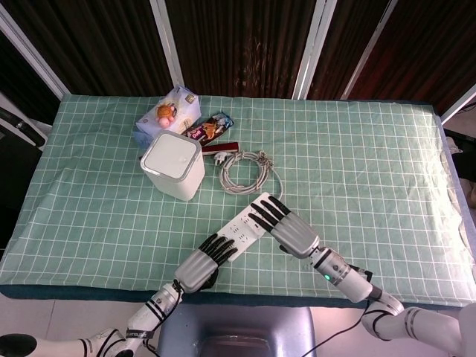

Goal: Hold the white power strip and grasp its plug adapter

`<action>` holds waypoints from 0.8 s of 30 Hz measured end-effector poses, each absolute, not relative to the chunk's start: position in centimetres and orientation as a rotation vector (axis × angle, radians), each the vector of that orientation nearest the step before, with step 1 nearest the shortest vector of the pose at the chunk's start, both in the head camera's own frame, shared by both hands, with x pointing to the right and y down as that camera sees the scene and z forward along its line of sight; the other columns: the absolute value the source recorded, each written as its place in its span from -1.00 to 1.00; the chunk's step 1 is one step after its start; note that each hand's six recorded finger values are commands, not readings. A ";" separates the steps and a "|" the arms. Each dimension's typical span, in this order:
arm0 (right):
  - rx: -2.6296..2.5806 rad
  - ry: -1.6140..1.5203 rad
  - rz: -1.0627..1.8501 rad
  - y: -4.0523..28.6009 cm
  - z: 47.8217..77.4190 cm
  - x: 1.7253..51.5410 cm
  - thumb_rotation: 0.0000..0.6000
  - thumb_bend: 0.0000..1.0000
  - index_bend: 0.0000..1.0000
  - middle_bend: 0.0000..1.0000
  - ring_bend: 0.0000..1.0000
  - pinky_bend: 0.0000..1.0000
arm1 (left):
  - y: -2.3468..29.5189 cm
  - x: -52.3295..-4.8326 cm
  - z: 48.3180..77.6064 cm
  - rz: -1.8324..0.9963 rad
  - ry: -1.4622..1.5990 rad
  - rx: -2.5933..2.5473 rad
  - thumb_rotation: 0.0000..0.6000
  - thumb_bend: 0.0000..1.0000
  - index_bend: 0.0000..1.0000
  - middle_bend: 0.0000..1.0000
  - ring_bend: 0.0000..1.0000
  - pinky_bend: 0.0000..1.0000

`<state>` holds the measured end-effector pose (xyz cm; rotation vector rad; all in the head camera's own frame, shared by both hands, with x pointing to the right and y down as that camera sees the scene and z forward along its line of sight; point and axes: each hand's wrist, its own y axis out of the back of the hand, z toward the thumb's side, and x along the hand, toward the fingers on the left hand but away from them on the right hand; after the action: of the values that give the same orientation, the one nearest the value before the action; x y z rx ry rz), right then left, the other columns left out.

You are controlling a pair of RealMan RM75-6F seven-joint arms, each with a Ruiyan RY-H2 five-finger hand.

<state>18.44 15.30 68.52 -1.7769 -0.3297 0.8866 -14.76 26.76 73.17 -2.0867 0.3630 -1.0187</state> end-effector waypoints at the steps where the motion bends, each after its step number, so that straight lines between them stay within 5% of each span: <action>1: -1.778 -0.323 0.885 15.4 69.0 18.2 1.00 -0.68 -0.80 -0.83 -1.00 -0.76 | 26.8 -14.8 73.2 -1.020 0.362 -2.087 0.51 0.59 -1.00 -0.91 -1.00 -0.95; 24: -1.743 -0.371 0.883 15.0 72.2 14.6 1.00 -0.41 -0.37 -0.58 -0.91 -0.57 | 26.7 -15.1 73.2 -1.032 0.359 -2.083 0.52 0.58 -1.00 -0.90 -0.99 -0.95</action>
<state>14.60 15.03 72.24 -1.7429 -0.3713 0.8832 -15.13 26.69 73.21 -2.0831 0.3588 -1.0322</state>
